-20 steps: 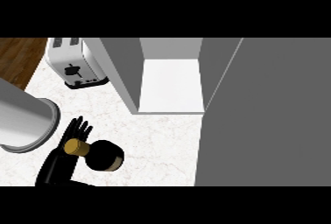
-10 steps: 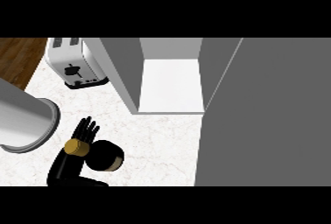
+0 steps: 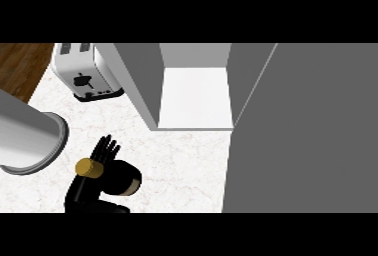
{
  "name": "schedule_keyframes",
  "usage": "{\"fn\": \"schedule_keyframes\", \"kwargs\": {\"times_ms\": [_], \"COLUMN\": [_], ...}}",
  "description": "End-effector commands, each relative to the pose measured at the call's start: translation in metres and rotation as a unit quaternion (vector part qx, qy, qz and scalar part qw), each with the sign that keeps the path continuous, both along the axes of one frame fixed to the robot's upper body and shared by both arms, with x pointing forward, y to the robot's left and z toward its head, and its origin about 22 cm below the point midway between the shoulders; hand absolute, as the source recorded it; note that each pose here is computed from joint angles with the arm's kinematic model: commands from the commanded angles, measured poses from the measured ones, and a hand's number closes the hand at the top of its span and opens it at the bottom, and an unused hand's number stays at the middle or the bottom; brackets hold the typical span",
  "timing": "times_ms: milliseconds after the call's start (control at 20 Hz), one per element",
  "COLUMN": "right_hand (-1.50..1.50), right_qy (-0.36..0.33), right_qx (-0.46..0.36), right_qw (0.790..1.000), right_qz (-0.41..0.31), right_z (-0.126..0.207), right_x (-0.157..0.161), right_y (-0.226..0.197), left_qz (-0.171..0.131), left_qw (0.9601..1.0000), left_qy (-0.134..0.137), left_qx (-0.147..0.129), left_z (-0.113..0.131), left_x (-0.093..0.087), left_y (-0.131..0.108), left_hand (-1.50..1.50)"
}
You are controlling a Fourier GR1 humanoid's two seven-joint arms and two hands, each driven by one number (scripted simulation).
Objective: Pick up the wine, place it into the cabinet and close the cabinet
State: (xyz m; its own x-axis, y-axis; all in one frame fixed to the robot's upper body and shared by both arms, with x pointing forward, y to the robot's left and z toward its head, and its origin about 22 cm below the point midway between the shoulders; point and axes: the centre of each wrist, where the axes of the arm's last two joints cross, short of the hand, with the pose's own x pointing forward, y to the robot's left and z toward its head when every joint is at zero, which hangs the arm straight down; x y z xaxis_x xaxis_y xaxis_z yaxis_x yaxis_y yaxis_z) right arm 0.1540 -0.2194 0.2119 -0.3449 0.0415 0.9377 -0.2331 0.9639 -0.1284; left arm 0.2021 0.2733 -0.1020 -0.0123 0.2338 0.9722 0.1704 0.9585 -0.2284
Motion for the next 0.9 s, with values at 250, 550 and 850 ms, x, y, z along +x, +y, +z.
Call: {"fn": "schedule_keyframes", "kwargs": {"times_ms": [250,550,850], "right_hand": [-1.5,-1.5,-1.5], "right_qy": [-0.018,-0.01,-0.012], "right_qx": [0.022,0.023,0.023], "right_qw": [0.999,0.999,0.999], "right_qz": [0.031,0.025,0.024], "right_z": [0.014,0.004,0.009], "right_x": [-0.034,-0.033,-0.018], "right_y": [0.003,0.003,0.001], "left_qz": [-0.023,-0.083,-0.077], "left_qw": [0.9987,0.9954,0.9956], "left_qy": [-0.004,-0.021,-0.05], "left_qx": [-0.045,-0.042,0.021], "left_z": [-0.012,-0.011,-0.018], "left_x": [-0.004,0.013,0.011], "left_y": [0.003,-0.012,0.007], "left_hand": [-1.5,1.5,1.5]}}
